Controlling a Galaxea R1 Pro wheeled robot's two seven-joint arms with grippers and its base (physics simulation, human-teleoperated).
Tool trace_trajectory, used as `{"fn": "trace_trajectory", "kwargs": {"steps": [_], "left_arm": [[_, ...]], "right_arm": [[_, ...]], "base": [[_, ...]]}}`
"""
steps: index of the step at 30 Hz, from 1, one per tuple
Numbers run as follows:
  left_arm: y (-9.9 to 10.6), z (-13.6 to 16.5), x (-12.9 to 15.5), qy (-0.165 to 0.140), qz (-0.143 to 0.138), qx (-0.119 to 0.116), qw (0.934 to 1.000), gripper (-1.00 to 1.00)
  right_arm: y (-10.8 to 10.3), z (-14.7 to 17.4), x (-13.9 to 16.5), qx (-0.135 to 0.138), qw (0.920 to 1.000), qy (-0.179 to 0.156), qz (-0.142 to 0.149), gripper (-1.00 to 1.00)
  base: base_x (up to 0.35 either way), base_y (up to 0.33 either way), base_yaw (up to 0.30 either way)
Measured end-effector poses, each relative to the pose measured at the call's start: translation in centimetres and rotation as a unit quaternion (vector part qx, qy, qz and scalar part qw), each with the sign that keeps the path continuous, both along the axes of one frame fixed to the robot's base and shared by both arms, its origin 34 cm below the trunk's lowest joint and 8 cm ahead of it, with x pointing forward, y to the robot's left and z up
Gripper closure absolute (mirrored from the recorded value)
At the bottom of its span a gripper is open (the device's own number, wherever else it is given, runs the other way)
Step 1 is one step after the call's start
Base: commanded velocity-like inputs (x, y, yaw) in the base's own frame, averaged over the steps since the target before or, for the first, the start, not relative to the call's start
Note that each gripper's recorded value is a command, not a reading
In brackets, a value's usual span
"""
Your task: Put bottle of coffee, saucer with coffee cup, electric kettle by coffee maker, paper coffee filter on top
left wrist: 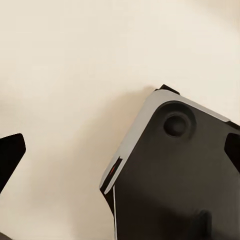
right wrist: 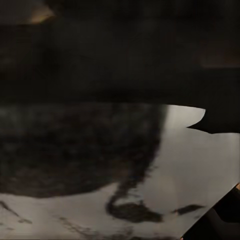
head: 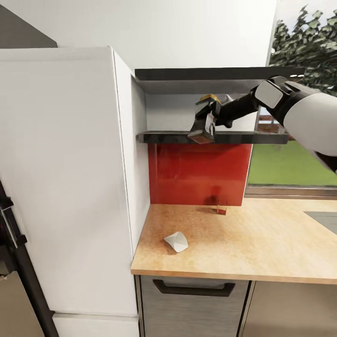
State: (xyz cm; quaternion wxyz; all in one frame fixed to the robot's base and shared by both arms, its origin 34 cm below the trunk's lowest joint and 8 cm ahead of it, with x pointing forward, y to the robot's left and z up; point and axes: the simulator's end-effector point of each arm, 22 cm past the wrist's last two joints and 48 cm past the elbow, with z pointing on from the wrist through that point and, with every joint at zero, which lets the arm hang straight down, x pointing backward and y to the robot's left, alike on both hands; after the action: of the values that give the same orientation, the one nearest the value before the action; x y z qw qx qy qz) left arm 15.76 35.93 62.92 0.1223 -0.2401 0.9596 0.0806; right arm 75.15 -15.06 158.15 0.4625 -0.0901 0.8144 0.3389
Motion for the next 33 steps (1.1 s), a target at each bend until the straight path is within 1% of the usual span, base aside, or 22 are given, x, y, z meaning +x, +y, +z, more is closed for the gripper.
{"fn": "trace_trajectory", "kwargs": {"steps": [2, 3, 5, 7, 9, 10, 12, 13, 15, 16, 17, 18, 19, 21, 23, 24, 25, 27, 29, 32, 33], "left_arm": [[0.0, 0.0, 0.0, 0.0, 0.0, 0.0, 1.0, -1.0], [0.0, 0.0, 0.0, 0.0, -0.001, 0.0, 1.0, -1.0], [0.0, 0.0, 0.0, 0.0, -0.001, 0.0, 1.0, -1.0], [0.0, 0.0, 0.1, -0.001, -0.001, 0.0, 1.0, -1.0], [0.0, 0.0, 0.2, -0.002, -0.002, 0.0, 1.0, -1.0], [0.0, 0.0, 0.2, -0.002, -0.002, 0.0, 1.0, -1.0], [0.0, 0.0, 0.3, -0.003, -0.002, 0.0, 1.0, -1.0], [0.0, 0.0, 0.3, -0.003, -0.003, 0.0, 1.0, -1.0], [0.0, 0.0, 0.4, -0.004, -0.004, -0.001, 1.0, -1.0], [-0.1, 0.0, 0.4, -0.004, -0.006, -0.002, 1.0, -1.0], [-0.1, 0.0, 0.4, -0.004, -0.008, -0.002, 1.0, -1.0], [-0.1, 0.1, 0.5, -0.006, -0.011, -0.002, 0.9999, -1.0], [-0.2, 0.1, 0.6, -0.007, -0.013, -0.001, 0.9999, -1.0], [-0.1, 0.2, 1.1, -0.017, -0.021, 0.003, 0.9996, -1.0], [0.0, 0.3, 1.4, -0.023, -0.025, 0.006, 0.9994, -1.0], [0.0, 0.3, 1.5, -0.026, -0.027, 0.008, 0.9993, -1.0], [0.0, 0.4, 1.6, -0.027, -0.027, 0.008, 0.9992, -1.0], [0.1, 0.4, 1.7, -0.03, -0.029, 0.01, 0.9991, -1.0], [0.2, 0.4, 1.8, -0.031, -0.029, 0.011, 0.999, -1.0], [0.1, 0.4, 1.8, -0.032, -0.03, 0.011, 0.999, -1.0], [-0.1, 0.4, 1.9, -0.033, -0.032, 0.009, 0.9989, -1.0]], "right_arm": [[0.7, 0.7, -0.6, 0.019, 0.9995, -0.005, 0.024, 1.0], [1.0, 0.7, -0.8, 0.021, 0.9993, -0.005, 0.029, 1.0], [1.6, 0.4, -0.9, 0.015, 0.9993, -0.003, 0.035, 1.0], [2.8, 0.0, -1.1, 0.011, 0.999, 0.0, 0.044, 1.0], [4.4, -2.1, -0.9, -0.005, 0.9985, 0.014, 0.053, 1.0], [4.6, -2.8, -0.8, -0.013, 0.9983, 0.018, 0.053, 1.0], [6.9, -5.0, -0.9, -0.021, 0.9968, 0.033, 0.069, 1.0], [7.4, -5.8, -0.9, -0.027, 0.9963, 0.038, 0.072, 1.0], [9.4, -9.1, -1.0, -0.041, 0.9936, 0.06, 0.086, 1.0], [9.9, -10.7, -0.9, -0.051, 0.9924, 0.07, 0.087, 1.0], [10.1, -11.5, -0.9, -0.054, 0.9918, 0.074, 0.089, 1.0], [10.9, -12.7, -1.1, -0.048, 0.9906, 0.085, 0.096, 1.0], [11.0, -13.7, -1.0, -0.055, 0.9897, 0.09, 0.096, 1.0], [12.2, -15.9, -1.3, -0.059, 0.987, 0.106, 0.106, 1.0], [13.2, -17.0, -1.7, -0.057, 0.9852, 0.115, 0.114, 1.0], [13.5, -18.1, -1.8, -0.058, 0.9839, 0.122, 0.117, 1.0], [13.5, -18.8, -1.7, -0.064, 0.9832, 0.126, 0.116, 1.0], [14.3, -20.5, -2.1, -0.059, 0.9807, 0.139, 0.123, 1.0], [14.5, -22.7, -2.3, -0.064, 0.9779, 0.155, 0.125, 1.0], [13.9, -27.0, -2.6, -0.087, 0.9723, 0.18, 0.121, 1.0], [13.8, -30.0, -3.1, -0.087, 0.9677, 0.203, 0.121, 1.0]], "base": [[0.0, 0.0, 0.0], [0.0, 0.0, 0.0], [0.0, 0.0, 0.0], [0.0, 0.0, 0.0], [0.0, 0.0, 0.0], [0.0, 0.0, 0.0], [0.0, 0.0, 0.0], [0.0, 0.0, 0.0], [0.0, 0.0, 0.0], [0.0, 0.0, 0.0], [0.0, 0.0, 0.0], [0.0, 0.0, 0.0], [0.0, 0.0, 0.0], [0.0, 0.0, 0.0], [0.0, 0.0, 0.0], [0.0, 0.0, 0.0], [0.0, 0.0, 0.0], [0.0, 0.0, 0.0], [0.0, 0.0, 0.0], [0.0, 0.0, 0.0], [0.0, 0.0, 0.0]]}}
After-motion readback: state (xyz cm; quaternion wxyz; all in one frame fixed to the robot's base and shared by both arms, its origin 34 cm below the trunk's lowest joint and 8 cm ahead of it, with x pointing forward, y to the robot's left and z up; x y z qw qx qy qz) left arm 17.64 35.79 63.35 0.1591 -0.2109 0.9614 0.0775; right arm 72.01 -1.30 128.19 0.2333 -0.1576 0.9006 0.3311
